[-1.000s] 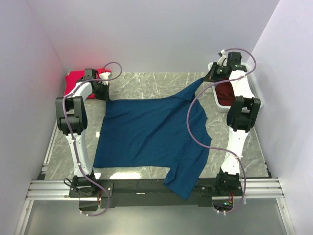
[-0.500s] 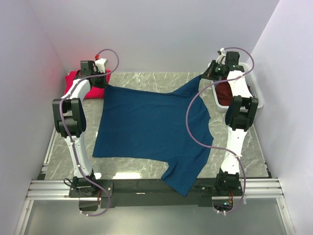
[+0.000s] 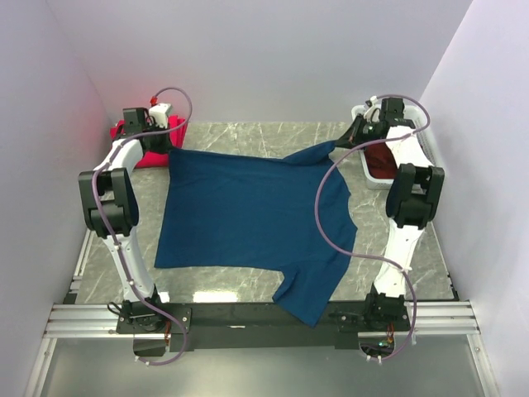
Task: Fold and stack the t-shirts
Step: Fold the tshirt
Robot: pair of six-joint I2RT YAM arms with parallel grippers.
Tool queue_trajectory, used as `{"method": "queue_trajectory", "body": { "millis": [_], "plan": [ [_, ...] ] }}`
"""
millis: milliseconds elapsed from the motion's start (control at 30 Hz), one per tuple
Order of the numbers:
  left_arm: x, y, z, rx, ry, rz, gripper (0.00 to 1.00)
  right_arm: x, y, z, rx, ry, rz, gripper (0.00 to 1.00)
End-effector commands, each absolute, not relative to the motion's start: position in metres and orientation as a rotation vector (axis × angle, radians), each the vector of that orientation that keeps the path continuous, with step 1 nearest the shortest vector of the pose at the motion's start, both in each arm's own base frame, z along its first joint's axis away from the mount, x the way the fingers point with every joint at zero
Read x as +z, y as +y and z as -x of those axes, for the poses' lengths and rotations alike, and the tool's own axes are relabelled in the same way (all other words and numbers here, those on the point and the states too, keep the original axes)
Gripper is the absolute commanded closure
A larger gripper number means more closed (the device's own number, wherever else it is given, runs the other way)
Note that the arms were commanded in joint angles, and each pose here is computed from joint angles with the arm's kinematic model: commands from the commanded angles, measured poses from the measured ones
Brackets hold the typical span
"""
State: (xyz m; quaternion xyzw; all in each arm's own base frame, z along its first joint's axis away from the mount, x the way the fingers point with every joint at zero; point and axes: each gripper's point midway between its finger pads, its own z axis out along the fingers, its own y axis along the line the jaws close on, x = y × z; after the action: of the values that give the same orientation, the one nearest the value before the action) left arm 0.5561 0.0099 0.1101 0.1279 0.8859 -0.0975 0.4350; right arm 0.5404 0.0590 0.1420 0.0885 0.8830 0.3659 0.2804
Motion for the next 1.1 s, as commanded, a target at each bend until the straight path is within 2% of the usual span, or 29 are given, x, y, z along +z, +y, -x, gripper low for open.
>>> {"method": "queue_trajectory", "body": {
  "millis": [0,267,700,1067],
  "plan": [
    [0.158,0.011,-0.554,-0.229,2.089,-0.4,1.0,0.197,0.066,-0.518,1.04,2.294,-0.206,1.0],
    [0.17,0.004,-0.531,-0.254,2.04,-0.524,1.0,0.215,0.081,-0.471,1.15,2.323,-0.182,1.0],
    [0.18,0.006,-0.492,-0.194,1.965,-0.715,1.0,0.196,0.103,-0.363,1.319,2.445,-0.108,1.0],
    [0.18,0.013,-0.48,-0.15,1.929,-0.782,1.0,0.19,0.111,-0.303,1.415,2.49,-0.074,1.0]
  ]
}}
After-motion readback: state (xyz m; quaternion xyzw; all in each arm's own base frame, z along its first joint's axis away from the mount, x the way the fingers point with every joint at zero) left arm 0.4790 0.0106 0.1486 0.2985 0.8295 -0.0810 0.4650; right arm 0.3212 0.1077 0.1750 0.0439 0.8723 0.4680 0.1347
